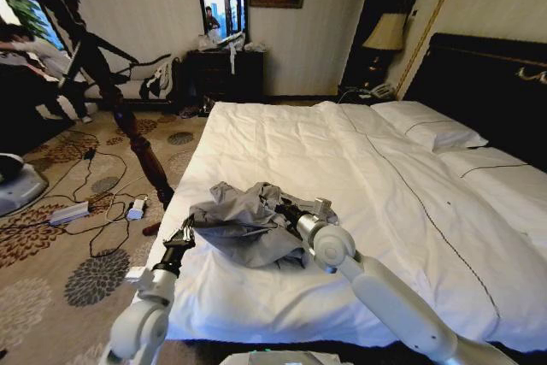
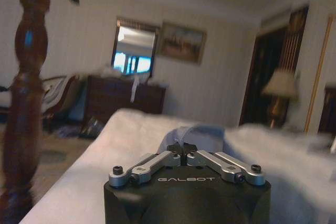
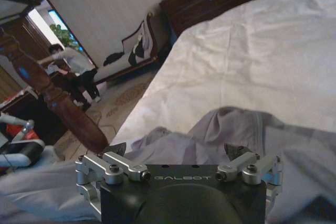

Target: Pick up the clothes from the bed and hang them on the clothes hanger.

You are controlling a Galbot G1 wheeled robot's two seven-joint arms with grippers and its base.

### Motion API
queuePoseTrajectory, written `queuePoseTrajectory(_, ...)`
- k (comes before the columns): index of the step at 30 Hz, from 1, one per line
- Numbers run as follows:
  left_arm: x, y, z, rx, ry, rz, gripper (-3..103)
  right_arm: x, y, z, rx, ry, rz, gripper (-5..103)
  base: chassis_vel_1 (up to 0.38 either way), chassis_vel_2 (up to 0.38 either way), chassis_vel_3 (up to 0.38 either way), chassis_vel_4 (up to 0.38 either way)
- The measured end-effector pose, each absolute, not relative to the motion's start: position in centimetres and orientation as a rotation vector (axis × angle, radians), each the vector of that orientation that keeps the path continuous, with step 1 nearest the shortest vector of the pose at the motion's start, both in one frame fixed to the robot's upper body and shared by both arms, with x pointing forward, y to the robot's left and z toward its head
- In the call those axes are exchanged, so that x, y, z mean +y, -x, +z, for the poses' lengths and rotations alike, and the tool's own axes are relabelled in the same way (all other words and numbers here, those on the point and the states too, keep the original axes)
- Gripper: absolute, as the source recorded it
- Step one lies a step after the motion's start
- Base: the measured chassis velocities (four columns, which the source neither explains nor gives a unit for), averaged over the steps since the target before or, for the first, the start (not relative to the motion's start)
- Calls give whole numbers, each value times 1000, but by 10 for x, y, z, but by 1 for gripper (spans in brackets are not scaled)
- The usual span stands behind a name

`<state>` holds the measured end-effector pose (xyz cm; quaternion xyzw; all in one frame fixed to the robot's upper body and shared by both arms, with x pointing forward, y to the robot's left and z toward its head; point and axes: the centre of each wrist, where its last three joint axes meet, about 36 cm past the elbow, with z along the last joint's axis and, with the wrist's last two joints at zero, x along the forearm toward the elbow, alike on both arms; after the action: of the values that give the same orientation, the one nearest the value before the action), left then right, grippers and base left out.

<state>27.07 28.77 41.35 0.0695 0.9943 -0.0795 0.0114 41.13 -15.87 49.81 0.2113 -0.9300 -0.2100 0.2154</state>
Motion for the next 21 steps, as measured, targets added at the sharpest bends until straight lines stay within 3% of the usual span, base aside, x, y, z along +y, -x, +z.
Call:
queuePoseTrajectory(4, 302, -250, 365, 3266, -208, 110, 0, -157, -398, 500, -2480, -610, -585, 100, 0, 0, 0, 0)
queuePoseTrajectory(8, 305, -243, 353, 3317, -180, 225, 0, -151, -390, 497, -2384, -620, -588, 100, 0, 0, 0, 0)
queuePoseTrajectory(21, 307, -252, 355, 3303, -186, 225, 0, -131, -403, 482, -2275, -582, -698, 100, 0, 0, 0, 0)
